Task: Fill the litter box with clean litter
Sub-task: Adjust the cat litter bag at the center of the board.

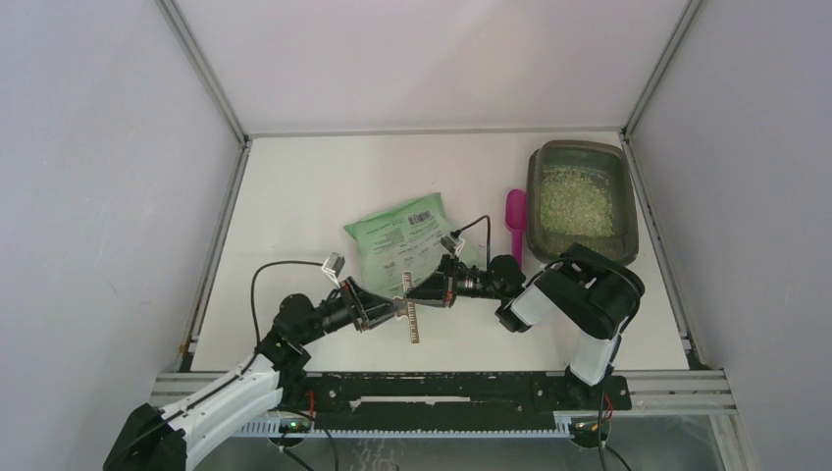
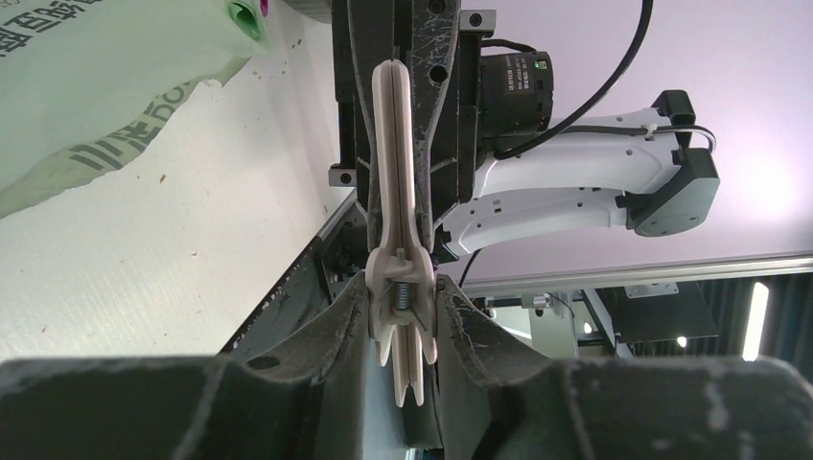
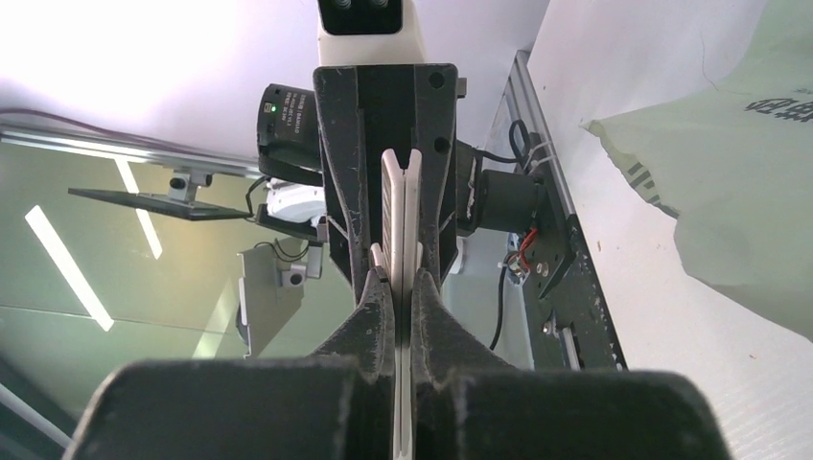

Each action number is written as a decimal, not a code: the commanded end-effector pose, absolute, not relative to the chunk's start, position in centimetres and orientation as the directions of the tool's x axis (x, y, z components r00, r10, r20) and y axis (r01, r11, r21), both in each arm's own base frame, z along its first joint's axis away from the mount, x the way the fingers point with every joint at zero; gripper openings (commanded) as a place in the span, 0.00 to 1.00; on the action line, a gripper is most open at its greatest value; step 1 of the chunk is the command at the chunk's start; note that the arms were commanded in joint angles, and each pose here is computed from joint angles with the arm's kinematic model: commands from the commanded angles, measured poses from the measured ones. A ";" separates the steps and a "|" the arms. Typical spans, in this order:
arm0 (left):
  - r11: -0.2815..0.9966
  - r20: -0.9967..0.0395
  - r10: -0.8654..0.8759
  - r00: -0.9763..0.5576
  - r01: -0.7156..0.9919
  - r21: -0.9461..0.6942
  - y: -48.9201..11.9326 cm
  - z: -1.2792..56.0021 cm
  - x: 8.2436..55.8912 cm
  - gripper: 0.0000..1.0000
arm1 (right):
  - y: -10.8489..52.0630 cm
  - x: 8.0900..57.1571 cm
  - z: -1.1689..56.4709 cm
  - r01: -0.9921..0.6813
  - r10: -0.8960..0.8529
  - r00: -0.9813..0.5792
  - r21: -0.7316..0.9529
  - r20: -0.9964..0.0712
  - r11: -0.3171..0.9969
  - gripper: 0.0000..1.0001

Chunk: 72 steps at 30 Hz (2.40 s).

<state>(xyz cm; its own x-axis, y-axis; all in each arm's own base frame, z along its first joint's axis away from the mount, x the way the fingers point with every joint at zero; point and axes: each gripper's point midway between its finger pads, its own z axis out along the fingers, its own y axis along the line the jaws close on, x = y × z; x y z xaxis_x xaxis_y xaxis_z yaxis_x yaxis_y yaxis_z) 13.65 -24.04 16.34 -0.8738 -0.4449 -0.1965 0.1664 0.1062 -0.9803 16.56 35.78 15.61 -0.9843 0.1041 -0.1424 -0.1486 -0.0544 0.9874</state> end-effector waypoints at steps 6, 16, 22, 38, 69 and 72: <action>0.135 -0.206 -0.423 -0.883 0.163 -0.977 -23.6 14.4 12.8 0.44 | 35.6 17.3 16.6 -0.203 0.125 -0.974 0.976 -0.192 -0.083 0.00; 0.150 -0.207 -0.423 -0.882 0.157 -0.976 -23.5 13.9 12.8 0.30 | 35.5 17.4 16.3 -0.200 0.123 -0.974 0.977 -0.190 -0.077 0.00; 0.159 -0.199 -0.425 -0.883 0.143 -0.977 -23.4 13.4 13.0 0.00 | 35.5 17.0 16.1 -0.191 0.100 -0.978 0.979 -0.183 -0.076 0.12; 0.216 -0.194 -0.487 -0.852 0.097 -0.971 -22.1 11.2 13.9 0.00 | 33.4 17.6 14.8 -0.201 0.125 -0.969 0.974 -0.214 0.109 0.60; 0.328 -0.309 -0.555 -0.772 0.138 -0.935 -20.1 15.4 15.6 0.00 | 29.4 22.8 6.7 -0.139 0.153 -0.929 0.702 -0.336 0.698 0.31; 0.337 -0.328 -0.556 -0.764 0.154 -0.929 -19.9 16.3 15.4 0.00 | 30.5 24.4 7.7 -0.150 0.155 -0.925 0.707 -0.348 0.692 0.31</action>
<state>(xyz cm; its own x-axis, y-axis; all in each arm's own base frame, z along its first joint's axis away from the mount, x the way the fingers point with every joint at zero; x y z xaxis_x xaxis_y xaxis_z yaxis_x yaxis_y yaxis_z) 15.01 -20.23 12.21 -0.8014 -0.5430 -0.2507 0.0614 0.3423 -0.9376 21.02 28.31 4.61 -0.9594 0.1469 -0.2410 -0.0597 0.7289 0.6820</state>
